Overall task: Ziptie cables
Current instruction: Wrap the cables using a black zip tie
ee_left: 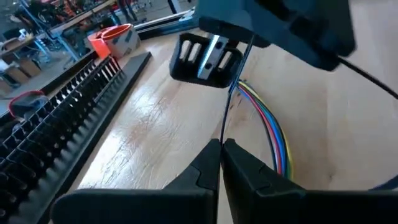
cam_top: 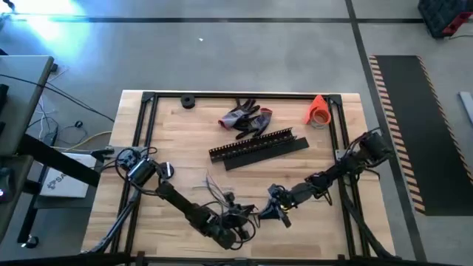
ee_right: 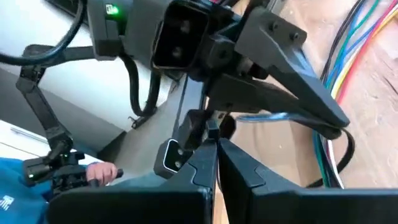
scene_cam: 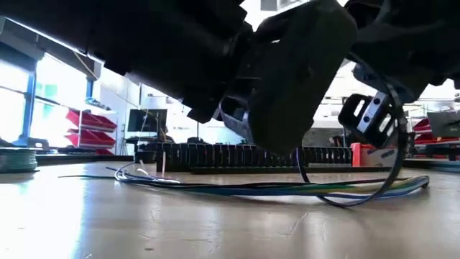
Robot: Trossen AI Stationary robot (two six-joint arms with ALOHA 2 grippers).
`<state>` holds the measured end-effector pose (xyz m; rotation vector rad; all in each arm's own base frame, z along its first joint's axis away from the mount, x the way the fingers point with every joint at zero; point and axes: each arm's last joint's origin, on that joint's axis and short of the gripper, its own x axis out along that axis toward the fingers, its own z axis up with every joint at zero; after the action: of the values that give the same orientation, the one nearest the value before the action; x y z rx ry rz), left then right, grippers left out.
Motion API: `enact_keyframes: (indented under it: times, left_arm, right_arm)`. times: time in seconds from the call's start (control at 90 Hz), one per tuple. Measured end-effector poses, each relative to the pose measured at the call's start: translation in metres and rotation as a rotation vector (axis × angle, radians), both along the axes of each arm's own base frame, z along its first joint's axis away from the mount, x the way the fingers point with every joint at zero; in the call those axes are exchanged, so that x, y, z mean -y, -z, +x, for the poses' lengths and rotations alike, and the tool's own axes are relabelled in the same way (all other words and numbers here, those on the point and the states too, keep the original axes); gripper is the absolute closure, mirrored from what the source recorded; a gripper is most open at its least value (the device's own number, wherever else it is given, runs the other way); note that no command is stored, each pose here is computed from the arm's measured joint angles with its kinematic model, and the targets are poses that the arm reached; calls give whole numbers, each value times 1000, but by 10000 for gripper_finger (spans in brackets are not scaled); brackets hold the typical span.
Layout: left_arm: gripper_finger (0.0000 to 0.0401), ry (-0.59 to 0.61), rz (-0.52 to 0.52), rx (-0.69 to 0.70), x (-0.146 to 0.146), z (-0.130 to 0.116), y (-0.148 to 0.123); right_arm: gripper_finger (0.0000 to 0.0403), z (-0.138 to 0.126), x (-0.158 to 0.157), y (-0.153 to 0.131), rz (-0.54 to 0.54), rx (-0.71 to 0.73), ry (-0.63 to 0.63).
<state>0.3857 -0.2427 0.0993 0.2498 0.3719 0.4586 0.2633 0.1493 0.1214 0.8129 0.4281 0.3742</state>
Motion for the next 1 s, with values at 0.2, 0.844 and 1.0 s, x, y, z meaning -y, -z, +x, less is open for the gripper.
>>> enact_keyframes:
  times: [0.2, 0.844, 1.0]
  left_arm:
    - [401, 22, 5, -15, 1, 0, 0]
    - [401, 116, 55, -81, 4, -1, 1]
    - [401, 123, 54, -90, 2, 1, 1]
  right_arm:
    - [403, 0, 0, 0, 39, -21, 3]
    - [403, -2, -1, 4, 120, -115, -16]
    - [403, -2, -1, 4, 122, -118, -30]
